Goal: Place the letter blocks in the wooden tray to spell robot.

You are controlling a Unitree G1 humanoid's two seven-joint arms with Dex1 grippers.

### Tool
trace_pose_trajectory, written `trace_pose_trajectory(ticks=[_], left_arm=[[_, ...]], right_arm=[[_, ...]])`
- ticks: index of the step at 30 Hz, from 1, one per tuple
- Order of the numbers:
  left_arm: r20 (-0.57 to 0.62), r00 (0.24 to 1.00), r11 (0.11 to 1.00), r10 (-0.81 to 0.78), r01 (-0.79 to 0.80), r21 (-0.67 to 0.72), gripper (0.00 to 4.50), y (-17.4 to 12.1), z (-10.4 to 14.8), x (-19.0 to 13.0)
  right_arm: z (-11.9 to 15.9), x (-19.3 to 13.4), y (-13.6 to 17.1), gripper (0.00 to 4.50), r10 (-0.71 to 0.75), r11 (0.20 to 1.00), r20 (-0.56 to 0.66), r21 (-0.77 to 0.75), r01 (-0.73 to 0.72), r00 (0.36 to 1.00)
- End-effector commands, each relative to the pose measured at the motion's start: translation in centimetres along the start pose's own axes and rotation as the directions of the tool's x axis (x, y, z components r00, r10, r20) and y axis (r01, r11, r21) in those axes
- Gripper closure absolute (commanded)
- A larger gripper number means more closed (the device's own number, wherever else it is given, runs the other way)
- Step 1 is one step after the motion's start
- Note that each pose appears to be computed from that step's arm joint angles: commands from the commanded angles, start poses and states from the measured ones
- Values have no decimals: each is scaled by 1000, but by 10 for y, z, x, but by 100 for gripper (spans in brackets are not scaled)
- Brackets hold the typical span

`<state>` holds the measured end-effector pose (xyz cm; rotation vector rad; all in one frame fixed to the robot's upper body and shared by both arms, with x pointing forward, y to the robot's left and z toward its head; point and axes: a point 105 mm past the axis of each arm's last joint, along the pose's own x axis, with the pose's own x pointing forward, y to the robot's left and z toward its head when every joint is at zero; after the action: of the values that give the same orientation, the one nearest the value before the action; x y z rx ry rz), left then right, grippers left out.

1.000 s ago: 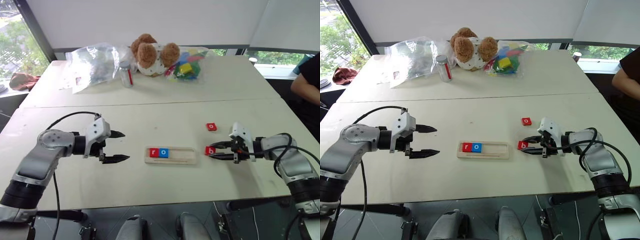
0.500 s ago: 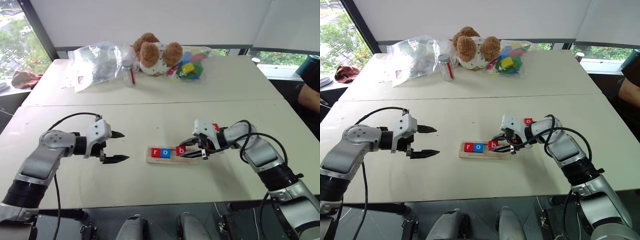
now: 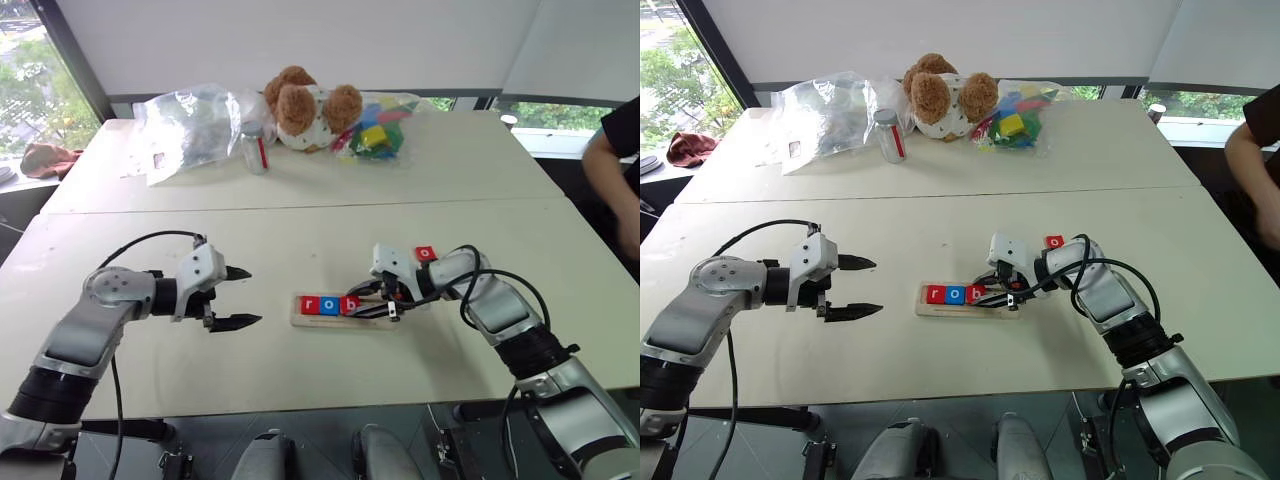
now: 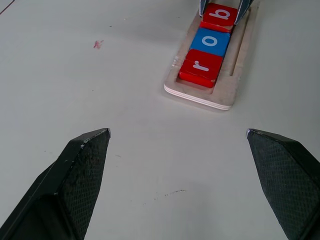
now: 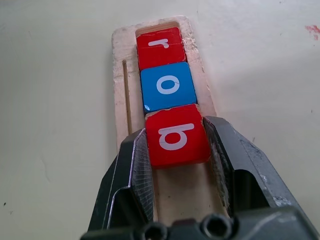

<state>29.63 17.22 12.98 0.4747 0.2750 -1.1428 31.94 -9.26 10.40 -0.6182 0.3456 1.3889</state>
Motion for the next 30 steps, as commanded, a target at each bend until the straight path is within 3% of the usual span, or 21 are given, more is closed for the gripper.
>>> trace_pose_trajectory(ticks=[1, 17, 23, 24, 30], left_arm=[[25, 1000, 1000, 6, -7, 28, 0, 0, 10, -2], [17, 1000, 999, 10, -11, 39, 0, 1, 7, 0], [17, 1000, 999, 15, -15, 37, 0, 2, 6, 1], [18, 1000, 999, 16, -16, 36, 0, 3, 6, 1], [33, 999, 999, 20, -22, 40, 0, 3, 10, 2]], right_arm=[[13, 3, -3, 334, 1, 999, 21, -52, 0, 1000], [17, 11, -2, 334, 3, 998, 35, -55, -1, 999], [24, 7, -11, 22, -58, 998, 66, -32, 60, 996], [26, 5, -13, 5, -66, 997, 74, -33, 69, 995], [43, -25, -31, 5, -213, 974, 98, -55, 219, 972]])
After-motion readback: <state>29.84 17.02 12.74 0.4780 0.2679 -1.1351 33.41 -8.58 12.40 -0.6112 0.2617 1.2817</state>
